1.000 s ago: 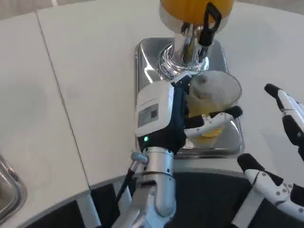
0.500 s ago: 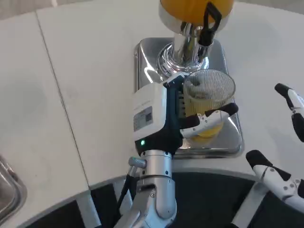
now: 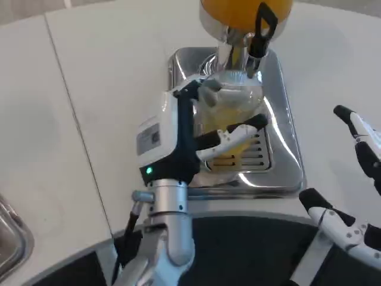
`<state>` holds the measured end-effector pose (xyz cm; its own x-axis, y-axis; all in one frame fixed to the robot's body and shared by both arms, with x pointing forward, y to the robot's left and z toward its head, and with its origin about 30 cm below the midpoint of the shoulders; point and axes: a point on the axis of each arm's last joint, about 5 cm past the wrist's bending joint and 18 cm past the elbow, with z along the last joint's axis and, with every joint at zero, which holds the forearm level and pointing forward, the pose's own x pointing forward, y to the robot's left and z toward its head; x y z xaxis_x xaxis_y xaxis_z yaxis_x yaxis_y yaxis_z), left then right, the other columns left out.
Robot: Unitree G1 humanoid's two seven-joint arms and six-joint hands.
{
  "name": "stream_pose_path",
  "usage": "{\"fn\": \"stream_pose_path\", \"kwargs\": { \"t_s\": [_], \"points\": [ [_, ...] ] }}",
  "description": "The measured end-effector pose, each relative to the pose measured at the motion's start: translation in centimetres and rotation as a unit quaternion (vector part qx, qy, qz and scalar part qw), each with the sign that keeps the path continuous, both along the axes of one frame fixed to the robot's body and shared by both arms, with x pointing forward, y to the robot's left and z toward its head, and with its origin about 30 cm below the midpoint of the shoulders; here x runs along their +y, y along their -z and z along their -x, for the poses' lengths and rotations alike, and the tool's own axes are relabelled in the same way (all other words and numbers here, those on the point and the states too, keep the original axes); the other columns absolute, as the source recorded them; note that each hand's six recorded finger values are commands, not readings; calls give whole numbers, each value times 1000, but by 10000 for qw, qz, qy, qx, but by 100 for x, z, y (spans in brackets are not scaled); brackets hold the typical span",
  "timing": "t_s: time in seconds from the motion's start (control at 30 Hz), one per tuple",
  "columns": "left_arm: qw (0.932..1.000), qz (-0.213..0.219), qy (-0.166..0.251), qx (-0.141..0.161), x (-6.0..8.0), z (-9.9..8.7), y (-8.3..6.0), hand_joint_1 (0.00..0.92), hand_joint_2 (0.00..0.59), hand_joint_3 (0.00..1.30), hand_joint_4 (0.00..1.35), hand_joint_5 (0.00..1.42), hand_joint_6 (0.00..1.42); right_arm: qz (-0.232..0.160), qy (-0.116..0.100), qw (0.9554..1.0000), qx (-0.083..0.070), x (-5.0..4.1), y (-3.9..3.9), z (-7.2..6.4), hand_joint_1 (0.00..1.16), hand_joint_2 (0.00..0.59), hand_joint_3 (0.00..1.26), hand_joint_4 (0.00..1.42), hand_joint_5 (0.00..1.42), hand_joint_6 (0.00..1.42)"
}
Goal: Grasp the cup under the faucet to collect the drink, then remove the cup.
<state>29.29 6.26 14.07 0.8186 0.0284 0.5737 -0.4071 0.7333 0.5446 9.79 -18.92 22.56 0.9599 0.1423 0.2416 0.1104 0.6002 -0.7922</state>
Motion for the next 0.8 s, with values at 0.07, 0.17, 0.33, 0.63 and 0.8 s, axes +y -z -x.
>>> {"fn": "stream_pose_path", "kwargs": {
  "t_s": [0.07,0.17,0.33,0.63,0.8],
  "points": [
    [10000,-10,-46,9,42,17,23,675,42,1140,1172,1424,1424,0,-26,10000,18,6,2,-3,429,388,0,0,0,15],
    [9999,-80,-115,-37,120,32,36,683,30,1141,1172,1424,1424,-32,-112,9999,43,32,9,-11,430,388,0,0,0,16],
    [9995,-182,-242,-83,244,55,59,684,17,1141,1157,1424,1424,-54,-174,9998,32,54,14,-16,431,388,0,0,0,28],
    [9973,-314,-607,-257,578,113,46,690,5,1141,1171,1424,1424,-65,-284,9996,16,89,19,-29,432,388,0,0,0,31],
    [9963,-384,-730,-243,775,216,89,687,0,1141,1175,1424,1424,-58,-360,9993,12,106,20,-43,432,388,0,0,0,31]
  ]
}}
